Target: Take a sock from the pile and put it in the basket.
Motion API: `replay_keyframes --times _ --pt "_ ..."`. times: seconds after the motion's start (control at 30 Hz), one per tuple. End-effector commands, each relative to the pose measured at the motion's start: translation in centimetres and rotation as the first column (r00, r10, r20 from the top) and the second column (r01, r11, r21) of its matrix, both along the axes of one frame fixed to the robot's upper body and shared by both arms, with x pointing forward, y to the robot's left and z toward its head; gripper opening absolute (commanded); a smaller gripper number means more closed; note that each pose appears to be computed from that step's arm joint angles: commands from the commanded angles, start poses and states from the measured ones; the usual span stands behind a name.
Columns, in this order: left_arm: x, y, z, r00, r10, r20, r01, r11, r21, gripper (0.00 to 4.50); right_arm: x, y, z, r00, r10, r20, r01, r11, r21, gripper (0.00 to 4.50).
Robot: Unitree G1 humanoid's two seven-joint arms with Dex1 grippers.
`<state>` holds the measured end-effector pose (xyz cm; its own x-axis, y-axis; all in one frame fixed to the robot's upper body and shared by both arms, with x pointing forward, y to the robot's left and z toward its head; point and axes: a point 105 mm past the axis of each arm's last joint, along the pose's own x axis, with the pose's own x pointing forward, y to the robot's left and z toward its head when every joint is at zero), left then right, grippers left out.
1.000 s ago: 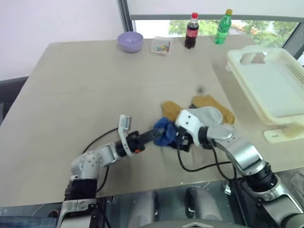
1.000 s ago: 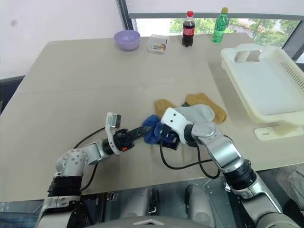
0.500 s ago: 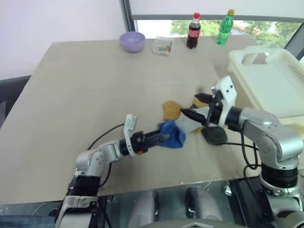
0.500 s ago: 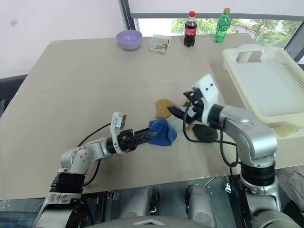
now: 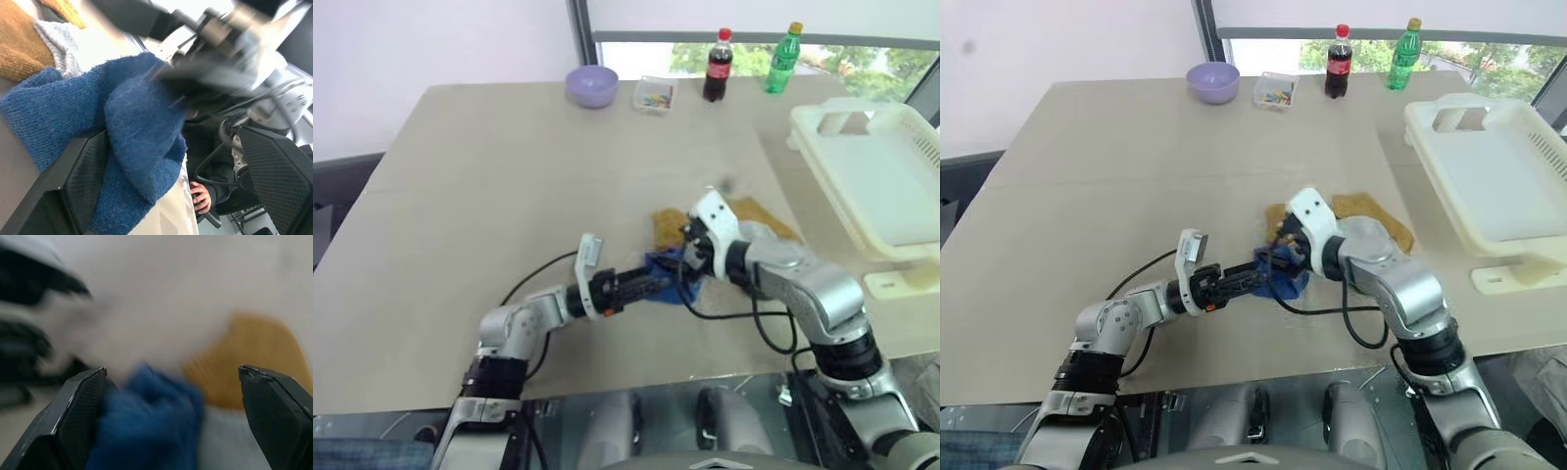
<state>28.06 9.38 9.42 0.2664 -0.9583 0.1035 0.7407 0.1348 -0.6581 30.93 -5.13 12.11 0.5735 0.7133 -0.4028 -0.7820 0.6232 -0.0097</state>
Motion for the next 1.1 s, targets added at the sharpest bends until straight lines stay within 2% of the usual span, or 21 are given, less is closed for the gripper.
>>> replay_keyframes --times 0.03,0.2,0.37,0.57,0.67,0.73,0.97,1.03,1.1 --pt "-0.2 0.6 -1.8 0.998 0.034 -0.055 -0.032 0.998 0.053 4.50 -0.9 -0.2 0.7 0.999 0.044 0.030 -0.044 0.999 -0.007 4.42" --pt "-0.3 1.0 -1.8 0.998 0.038 -0.057 -0.034 0.998 0.057 4.50 -1.3 -0.5 -0.5 0.999 0.053 -0.004 -0.053 0.998 -0.035 4.42" --pt "-0.7 1.5 -1.6 0.998 0.023 -0.058 -0.019 0.997 0.069 4.50 -2.0 0.6 -0.5 0.994 0.108 0.005 -0.107 0.994 -0.017 4.42" --pt "-1.0 1.6 -1.6 0.998 0.011 -0.061 -0.006 0.997 0.082 4.50 -3.1 1.5 0.6 0.989 0.150 0.003 -0.150 0.982 0.114 4.42" --pt "-1.0 1.5 -1.6 0.998 0.008 -0.062 -0.003 0.997 0.083 4.50 -3.3 1.4 1.1 0.988 0.141 -0.066 -0.119 0.958 0.261 4.42" --pt "-1.0 1.5 -1.7 0.998 0.008 -0.062 -0.002 0.996 0.084 4.50 -3.2 1.1 0.9 0.986 0.135 -0.101 -0.100 0.950 0.295 4.42" --pt "-0.9 1.3 -1.7 0.998 0.003 -0.058 0.002 0.996 0.091 4.50 -1.3 0.3 -1.8 0.964 0.031 -0.264 0.045 0.960 0.276 4.42" --pt "-0.9 1.3 -1.6 0.998 0.003 -0.056 0.002 0.996 0.093 4.50 -0.5 0.0 -1.7 0.969 -0.006 -0.249 0.078 0.957 0.280 4.42" --pt "-0.9 1.3 -1.7 0.998 0.004 -0.056 0.001 0.996 0.094 4.50 1.3 -0.8 -1.2 0.981 -0.088 -0.173 0.135 0.950 0.283 4.42"
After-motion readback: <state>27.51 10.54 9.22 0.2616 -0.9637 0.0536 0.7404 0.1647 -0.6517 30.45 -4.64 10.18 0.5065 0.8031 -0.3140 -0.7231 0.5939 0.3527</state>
